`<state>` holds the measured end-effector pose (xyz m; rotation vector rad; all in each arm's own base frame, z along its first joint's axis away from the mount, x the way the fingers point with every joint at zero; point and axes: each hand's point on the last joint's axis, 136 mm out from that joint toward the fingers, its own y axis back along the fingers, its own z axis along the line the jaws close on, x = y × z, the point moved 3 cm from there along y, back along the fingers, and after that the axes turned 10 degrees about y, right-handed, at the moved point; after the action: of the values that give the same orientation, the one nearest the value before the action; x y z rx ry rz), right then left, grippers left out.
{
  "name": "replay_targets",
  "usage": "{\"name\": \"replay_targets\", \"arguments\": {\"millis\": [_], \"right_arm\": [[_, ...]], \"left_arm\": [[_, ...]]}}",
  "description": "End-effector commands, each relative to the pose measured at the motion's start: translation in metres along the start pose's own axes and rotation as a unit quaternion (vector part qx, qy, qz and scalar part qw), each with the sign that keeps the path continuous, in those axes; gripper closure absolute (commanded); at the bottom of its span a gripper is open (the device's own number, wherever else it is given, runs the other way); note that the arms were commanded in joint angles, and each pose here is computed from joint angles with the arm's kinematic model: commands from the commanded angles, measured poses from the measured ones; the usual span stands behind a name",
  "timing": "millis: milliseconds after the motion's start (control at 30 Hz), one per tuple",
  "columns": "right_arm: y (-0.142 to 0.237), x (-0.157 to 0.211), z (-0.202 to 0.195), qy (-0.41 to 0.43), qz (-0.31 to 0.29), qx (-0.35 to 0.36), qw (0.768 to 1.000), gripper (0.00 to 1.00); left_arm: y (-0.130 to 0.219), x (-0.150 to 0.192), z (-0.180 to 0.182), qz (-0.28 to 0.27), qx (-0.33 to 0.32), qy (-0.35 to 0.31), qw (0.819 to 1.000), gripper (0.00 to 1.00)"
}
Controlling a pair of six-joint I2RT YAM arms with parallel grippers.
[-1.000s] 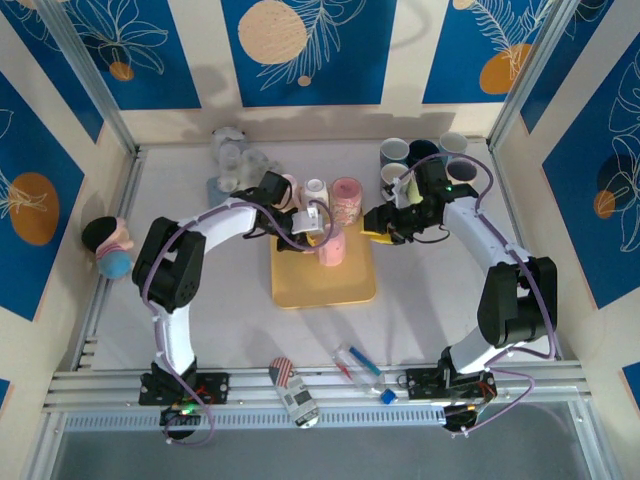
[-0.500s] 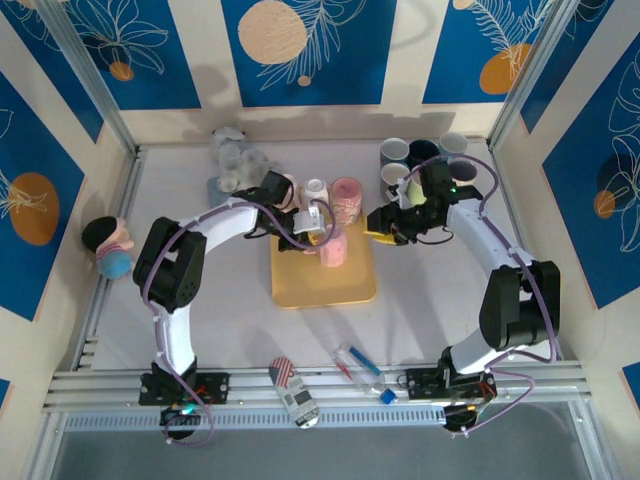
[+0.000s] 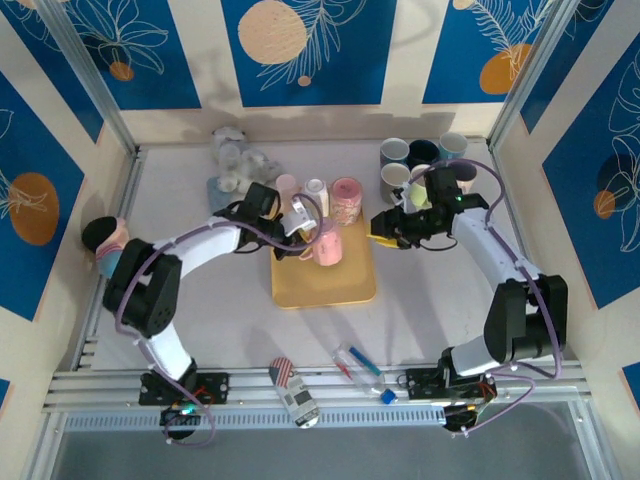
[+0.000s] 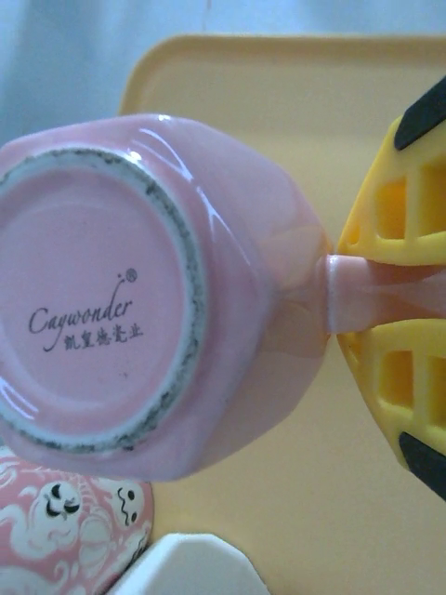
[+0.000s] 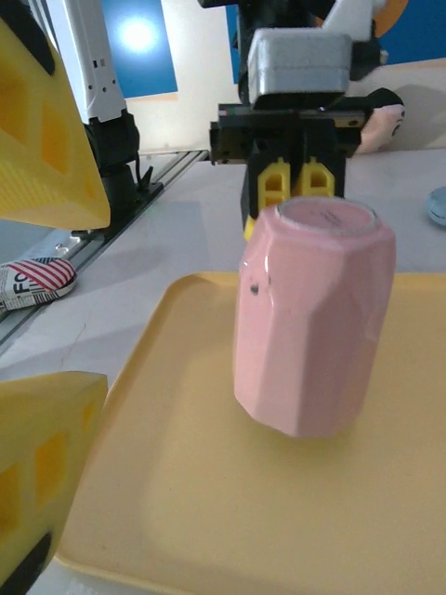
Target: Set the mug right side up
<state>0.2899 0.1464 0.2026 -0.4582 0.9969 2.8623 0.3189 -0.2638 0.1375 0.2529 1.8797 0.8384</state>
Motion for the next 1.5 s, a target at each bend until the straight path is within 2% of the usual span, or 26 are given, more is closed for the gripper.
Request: {"name": "replay_targets", "arguments": {"millis": [0, 67, 167, 400, 500, 600, 767, 1067, 1200, 1300, 1467], "right_arm": [[0.007, 0.001, 0.006, 0.004, -0.018, -0.017, 1.0, 0.55], [0.01, 0.0, 0.008, 0.007, -0.027, -0.024, 0.999, 0.56], [0.013, -0.002, 0.014, 0.013, -0.037, -0.035, 0.999, 0.56], [0.023, -0.006, 0.039, 0.037, -0.069, -0.08, 0.994, 0.56], [0.021, -0.004, 0.05, 0.051, -0.071, -0.094, 0.992, 0.57], [0.017, -0.003, 0.063, 0.071, -0.067, -0.111, 0.989, 0.57], [0.004, -0.004, 0.081, 0.08, -0.064, -0.134, 0.986, 0.57], [-0.019, -0.011, 0.093, 0.053, -0.082, -0.118, 0.988, 0.59], [-0.022, -0.012, 0.097, 0.035, -0.088, -0.123, 0.988, 0.58], [-0.027, -0.012, 0.101, 0.019, -0.089, -0.131, 0.987, 0.56], [-0.031, -0.016, 0.116, -0.009, -0.1, -0.146, 0.984, 0.55]], "left_arm": [[0.037, -0.055, -0.019, -0.124, -0.003, -0.019, 0.992, 1.0], [0.051, -0.062, -0.023, -0.146, -0.009, -0.002, 0.989, 1.0], [0.065, -0.07, -0.02, -0.153, -0.005, 0.07, 0.986, 1.0], [0.1, -0.089, -0.029, -0.21, -0.022, 0.144, 0.967, 1.0], [0.115, -0.093, -0.028, -0.229, -0.041, 0.188, 0.954, 1.0], [0.128, -0.089, -0.018, -0.233, -0.085, 0.261, 0.933, 1.0], [0.142, -0.09, -0.023, -0.239, -0.082, 0.316, 0.915, 1.0], [0.179, -0.102, -0.028, -0.289, -0.074, 0.361, 0.883, 1.0], [0.188, -0.106, -0.029, -0.32, -0.068, 0.354, 0.876, 1.0], [0.19, -0.103, -0.023, -0.343, -0.073, 0.365, 0.863, 1.0], [0.192, -0.109, -0.023, -0.364, -0.059, 0.357, 0.858, 1.0]]}}
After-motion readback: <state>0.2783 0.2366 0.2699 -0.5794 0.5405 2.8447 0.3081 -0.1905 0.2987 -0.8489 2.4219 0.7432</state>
